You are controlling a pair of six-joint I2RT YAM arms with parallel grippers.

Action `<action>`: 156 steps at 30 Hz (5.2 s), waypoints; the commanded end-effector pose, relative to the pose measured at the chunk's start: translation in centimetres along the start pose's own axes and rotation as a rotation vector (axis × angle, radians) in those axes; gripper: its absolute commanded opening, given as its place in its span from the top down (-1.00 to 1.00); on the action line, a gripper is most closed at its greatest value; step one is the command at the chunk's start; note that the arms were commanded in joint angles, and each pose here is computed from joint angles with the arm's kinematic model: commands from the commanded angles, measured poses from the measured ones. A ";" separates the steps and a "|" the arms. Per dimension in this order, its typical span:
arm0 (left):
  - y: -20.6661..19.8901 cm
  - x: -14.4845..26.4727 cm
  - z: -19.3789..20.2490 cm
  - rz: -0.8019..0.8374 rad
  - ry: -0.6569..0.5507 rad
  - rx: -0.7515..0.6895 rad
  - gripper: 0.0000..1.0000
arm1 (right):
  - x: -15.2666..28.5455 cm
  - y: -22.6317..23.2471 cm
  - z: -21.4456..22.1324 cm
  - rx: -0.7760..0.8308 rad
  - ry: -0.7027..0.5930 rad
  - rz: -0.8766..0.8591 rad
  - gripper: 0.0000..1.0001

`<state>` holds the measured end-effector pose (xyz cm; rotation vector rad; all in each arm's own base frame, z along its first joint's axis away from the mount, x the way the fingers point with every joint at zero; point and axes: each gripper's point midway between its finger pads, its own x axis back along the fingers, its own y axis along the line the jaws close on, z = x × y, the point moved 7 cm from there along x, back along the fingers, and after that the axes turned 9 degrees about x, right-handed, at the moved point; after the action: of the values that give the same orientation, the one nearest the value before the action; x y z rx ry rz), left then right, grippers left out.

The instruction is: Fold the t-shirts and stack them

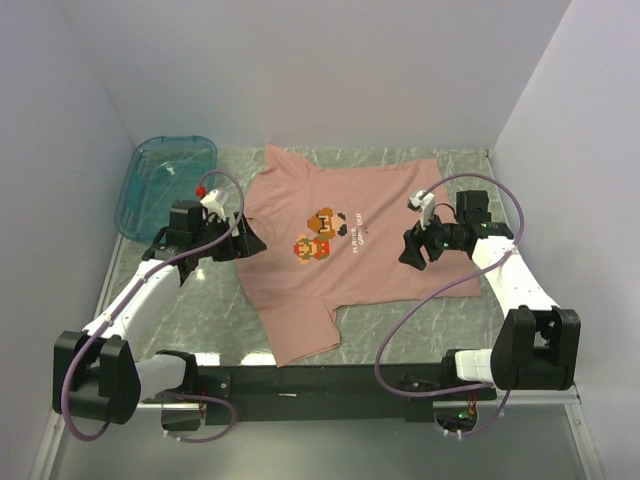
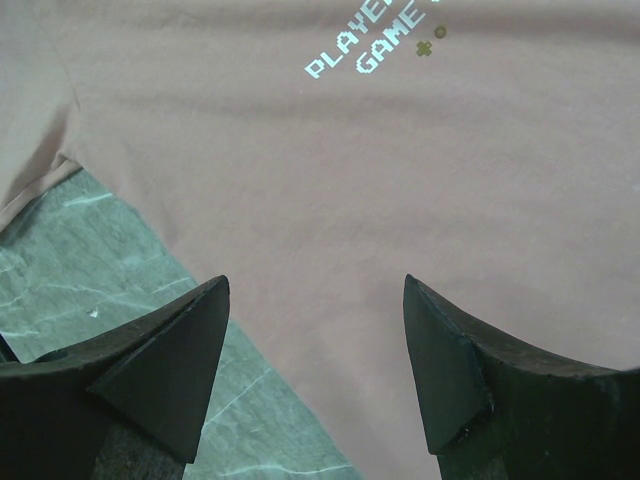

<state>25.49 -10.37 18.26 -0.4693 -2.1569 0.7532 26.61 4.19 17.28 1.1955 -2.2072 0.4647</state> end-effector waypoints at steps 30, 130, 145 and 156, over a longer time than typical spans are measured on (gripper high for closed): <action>-1.4 0.0 -0.7 0.076 0.010 -0.012 -0.67 | 0.8 -0.2 -0.1 0.034 -0.006 0.032 -0.54; -0.9 1.8 13.5 -0.313 0.327 0.422 0.99 | 3.7 7.1 11.1 0.629 0.656 -0.173 1.00; -6.0 10.8 15.7 0.049 0.498 0.452 0.84 | 10.0 11.2 10.1 0.636 0.673 -0.122 1.00; -8.8 10.7 7.7 -0.037 0.130 0.093 -0.54 | 8.2 5.8 2.1 0.455 0.388 0.183 -0.12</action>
<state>8.99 -14.21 25.06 -0.4269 -1.7528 0.8994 13.48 -0.35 18.52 1.1109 -1.6789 1.3022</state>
